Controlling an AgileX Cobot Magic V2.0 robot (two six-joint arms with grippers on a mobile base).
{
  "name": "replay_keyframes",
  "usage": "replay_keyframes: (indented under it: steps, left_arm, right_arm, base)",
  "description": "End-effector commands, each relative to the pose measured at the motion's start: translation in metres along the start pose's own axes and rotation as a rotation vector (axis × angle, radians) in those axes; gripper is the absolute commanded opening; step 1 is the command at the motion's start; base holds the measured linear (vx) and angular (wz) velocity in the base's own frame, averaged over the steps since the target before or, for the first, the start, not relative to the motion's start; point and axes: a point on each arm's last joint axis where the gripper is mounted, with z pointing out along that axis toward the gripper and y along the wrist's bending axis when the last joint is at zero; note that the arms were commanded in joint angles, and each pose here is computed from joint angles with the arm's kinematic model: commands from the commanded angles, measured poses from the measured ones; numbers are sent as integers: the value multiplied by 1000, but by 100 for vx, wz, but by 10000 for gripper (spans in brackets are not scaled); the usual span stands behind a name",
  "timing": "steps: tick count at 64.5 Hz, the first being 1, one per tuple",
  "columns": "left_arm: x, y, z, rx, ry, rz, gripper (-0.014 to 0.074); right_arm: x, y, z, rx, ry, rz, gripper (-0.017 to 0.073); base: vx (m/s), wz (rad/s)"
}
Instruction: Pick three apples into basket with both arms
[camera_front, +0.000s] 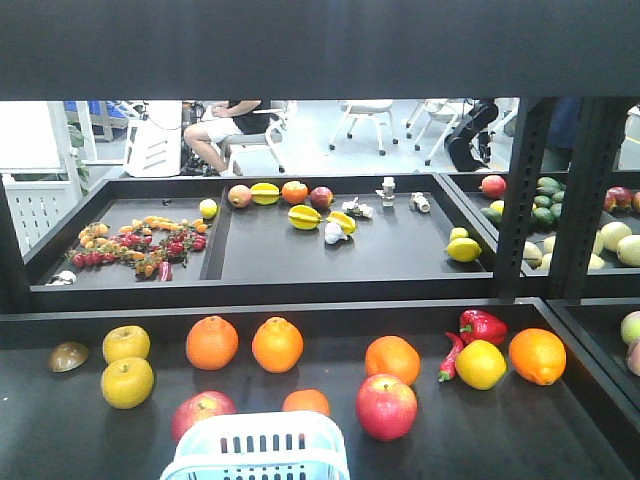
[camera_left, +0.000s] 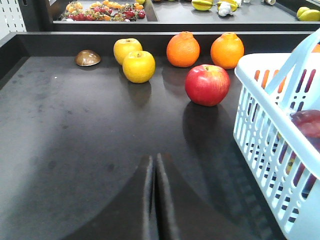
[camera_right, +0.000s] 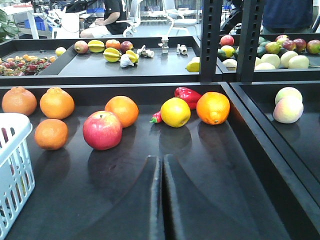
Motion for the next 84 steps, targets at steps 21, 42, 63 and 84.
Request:
replay_keyframes:
  steps: [21,42,63,84]
  left_arm:
    - [-14,0,-4,1,-97,-11,-7]
    - [-14,0,-4,1,-97,-11,-7]
    - [-14,0,-4,1,-97,-11,-7]
    - [-14,0,-4,1,-97,-11,-7]
  right_arm:
    - [23,-1,7,16,-20,40,-4]
    - [33,-3,6,28,102,-49,-4]
    - [33,-3,7,44,102,53,-4]
    - [33,-3,7,42,102,12,-4]
  base:
    - [0,0]
    - [0,0]
    - [0,0]
    - [0,0]
